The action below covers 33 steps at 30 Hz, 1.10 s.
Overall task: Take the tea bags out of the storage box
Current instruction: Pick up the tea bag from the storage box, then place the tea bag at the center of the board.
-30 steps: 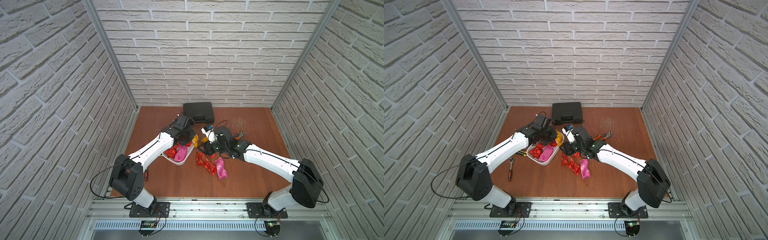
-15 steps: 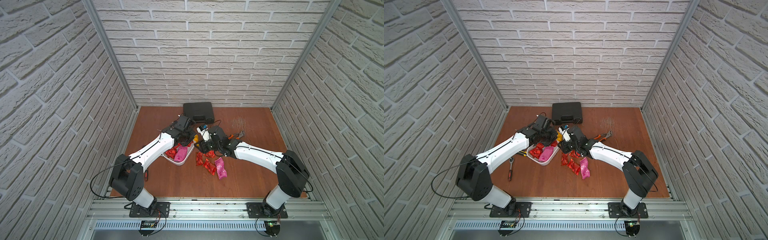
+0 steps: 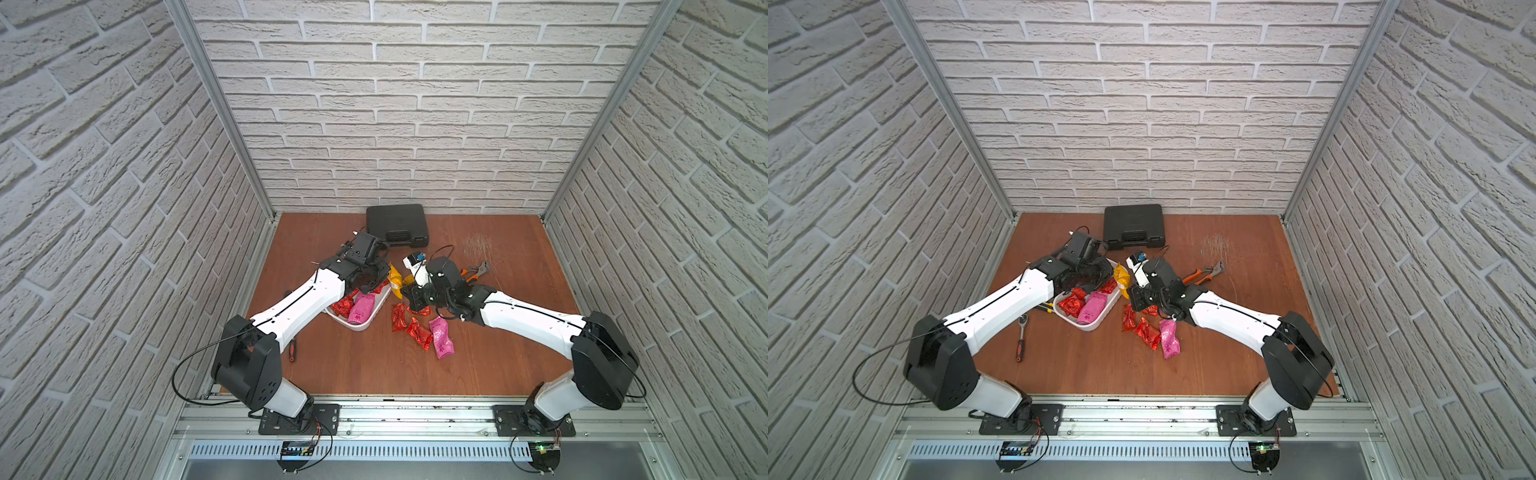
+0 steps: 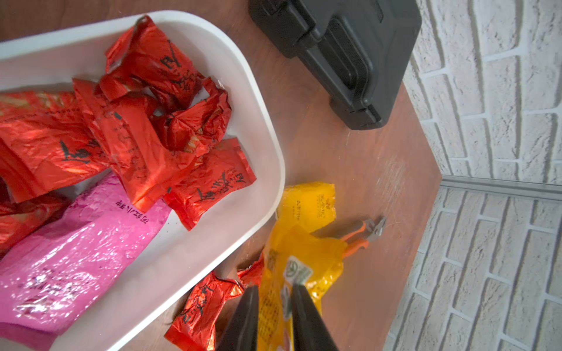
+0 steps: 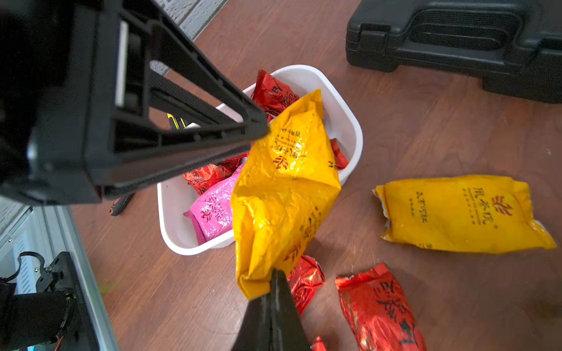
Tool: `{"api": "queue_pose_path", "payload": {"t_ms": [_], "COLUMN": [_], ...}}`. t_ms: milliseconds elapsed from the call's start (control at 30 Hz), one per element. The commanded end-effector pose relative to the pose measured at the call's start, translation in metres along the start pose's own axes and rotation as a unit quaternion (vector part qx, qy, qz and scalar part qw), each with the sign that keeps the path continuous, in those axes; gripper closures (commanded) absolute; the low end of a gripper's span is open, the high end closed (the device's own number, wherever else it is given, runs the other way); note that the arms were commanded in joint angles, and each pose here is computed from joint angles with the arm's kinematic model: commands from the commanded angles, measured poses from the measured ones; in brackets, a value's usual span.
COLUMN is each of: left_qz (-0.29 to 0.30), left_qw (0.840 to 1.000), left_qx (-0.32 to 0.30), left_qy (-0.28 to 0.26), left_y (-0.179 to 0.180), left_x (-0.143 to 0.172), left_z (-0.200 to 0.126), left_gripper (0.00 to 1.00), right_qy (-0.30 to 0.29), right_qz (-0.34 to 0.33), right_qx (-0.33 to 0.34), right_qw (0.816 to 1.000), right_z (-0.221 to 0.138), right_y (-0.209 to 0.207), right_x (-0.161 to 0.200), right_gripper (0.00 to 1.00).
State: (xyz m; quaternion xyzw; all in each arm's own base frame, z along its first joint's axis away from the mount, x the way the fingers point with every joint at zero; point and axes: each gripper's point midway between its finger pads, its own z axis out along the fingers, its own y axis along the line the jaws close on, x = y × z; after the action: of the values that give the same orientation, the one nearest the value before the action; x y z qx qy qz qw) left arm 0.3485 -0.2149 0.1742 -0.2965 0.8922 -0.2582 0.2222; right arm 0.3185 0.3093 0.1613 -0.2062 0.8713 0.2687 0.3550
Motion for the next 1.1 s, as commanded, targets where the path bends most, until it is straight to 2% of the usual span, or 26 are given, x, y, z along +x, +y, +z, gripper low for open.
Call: {"api": "queue_pose_path", "payload": {"t_ms": [0, 67, 267, 433, 600, 833, 900, 1000, 1067], "left_qz": [0.015, 0.024, 0.126, 0.223, 0.273, 0.328, 0.343, 0.359, 0.358], "left_qw": [1.000, 0.999, 0.989, 0.971, 0.957, 0.936, 0.928, 0.920, 0.920], "left_qx": [-0.001, -0.004, -0.029, -0.058, -0.096, -0.129, -0.140, -0.154, -0.156], "left_qy": [-0.026, -0.040, -0.079, -0.063, -0.026, 0.014, 0.023, 0.034, 0.040], "left_y": [0.001, 0.001, 0.012, 0.034, 0.064, 0.083, 0.087, 0.091, 0.092], "left_x": [-0.009, -0.013, -0.037, -0.050, -0.057, -0.055, -0.055, -0.058, -0.059], "left_z": [-0.011, -0.016, -0.031, -0.028, -0.022, -0.016, -0.013, -0.010, -0.007], "left_gripper": [0.57, 0.46, 0.45, 0.45, 0.45, 0.42, 0.40, 0.38, 0.36], "right_qy": [-0.023, -0.009, 0.025, 0.051, 0.068, 0.111, 0.123, 0.135, 0.134], "right_qz": [0.017, 0.030, 0.063, 0.087, 0.087, 0.067, 0.062, 0.058, 0.058], "right_qx": [0.016, 0.037, 0.101, 0.127, 0.119, 0.121, 0.127, 0.133, 0.135], "right_qw": [0.999, 0.999, 0.993, 0.987, 0.987, 0.984, 0.982, 0.980, 0.980], "right_z": [-0.021, -0.031, -0.063, -0.075, -0.064, -0.032, -0.024, -0.022, -0.027], "right_y": [-0.003, -0.012, -0.047, -0.071, -0.083, -0.103, -0.109, -0.112, -0.110], "right_x": [-0.007, 0.002, 0.042, 0.074, 0.074, 0.072, 0.073, 0.071, 0.069], "right_gripper": [0.98, 0.98, 0.98, 0.97, 0.97, 0.97, 0.91, 0.71, 0.62]}}
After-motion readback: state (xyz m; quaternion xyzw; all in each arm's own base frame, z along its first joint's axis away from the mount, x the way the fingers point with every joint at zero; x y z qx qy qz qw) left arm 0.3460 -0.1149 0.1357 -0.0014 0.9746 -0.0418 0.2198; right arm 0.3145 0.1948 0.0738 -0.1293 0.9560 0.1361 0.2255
